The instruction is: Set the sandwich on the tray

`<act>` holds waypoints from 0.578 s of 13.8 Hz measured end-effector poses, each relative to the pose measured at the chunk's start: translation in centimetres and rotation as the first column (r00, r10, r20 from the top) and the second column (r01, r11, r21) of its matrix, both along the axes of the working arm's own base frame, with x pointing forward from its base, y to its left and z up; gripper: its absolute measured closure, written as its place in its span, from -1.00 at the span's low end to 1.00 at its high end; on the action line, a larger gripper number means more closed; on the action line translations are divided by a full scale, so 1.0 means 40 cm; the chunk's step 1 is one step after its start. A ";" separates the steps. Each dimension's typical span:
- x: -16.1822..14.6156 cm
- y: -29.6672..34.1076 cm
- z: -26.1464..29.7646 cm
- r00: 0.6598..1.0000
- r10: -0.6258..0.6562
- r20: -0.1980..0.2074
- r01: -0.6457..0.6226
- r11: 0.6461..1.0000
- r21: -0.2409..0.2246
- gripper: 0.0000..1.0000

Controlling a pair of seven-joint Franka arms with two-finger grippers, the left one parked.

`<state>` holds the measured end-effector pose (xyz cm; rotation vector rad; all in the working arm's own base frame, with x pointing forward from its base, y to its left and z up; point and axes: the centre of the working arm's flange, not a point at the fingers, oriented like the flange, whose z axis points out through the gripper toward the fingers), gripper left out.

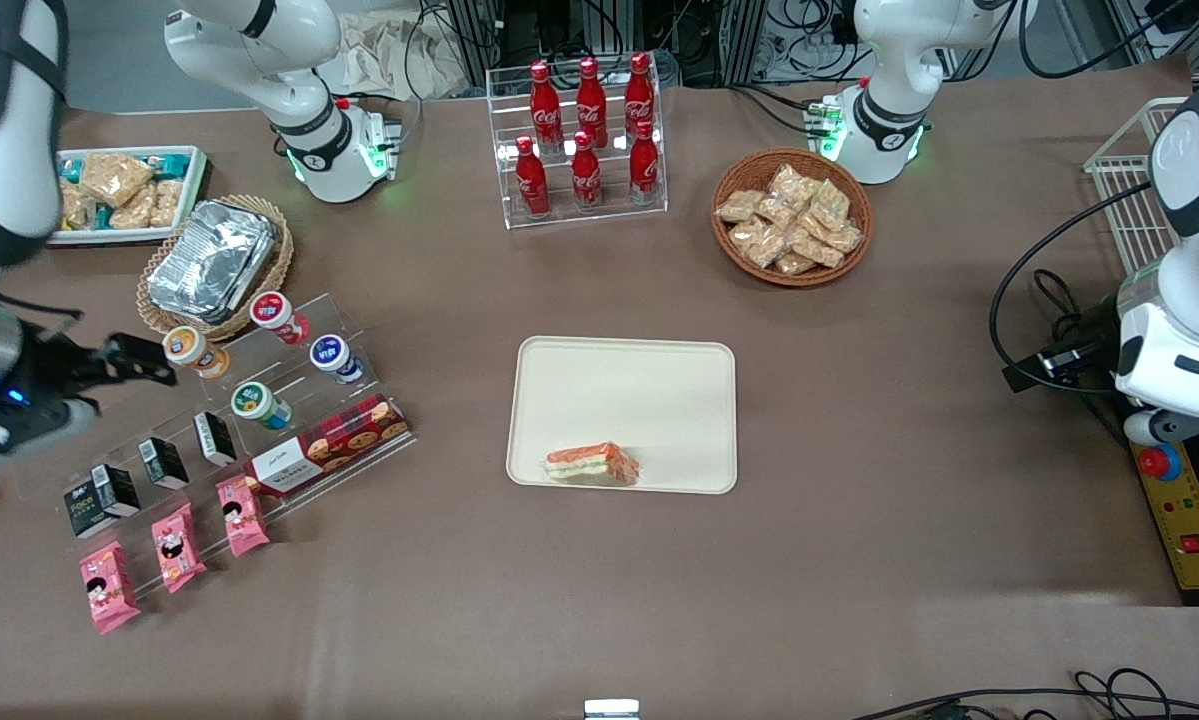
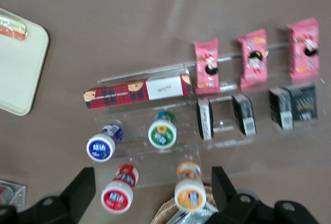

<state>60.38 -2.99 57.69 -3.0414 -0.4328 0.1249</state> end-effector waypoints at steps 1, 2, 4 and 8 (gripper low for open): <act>-0.028 -0.026 0.028 1.000 -0.030 0.009 0.030 1.000 0.004 -1.00; -0.058 -0.052 0.050 0.998 -0.061 0.013 0.061 0.998 0.009 -1.00; -0.115 -0.089 0.080 0.993 -0.116 0.019 0.116 0.993 0.003 -1.00; -0.165 -0.036 0.106 0.995 -0.102 0.019 0.102 0.995 -0.021 -1.00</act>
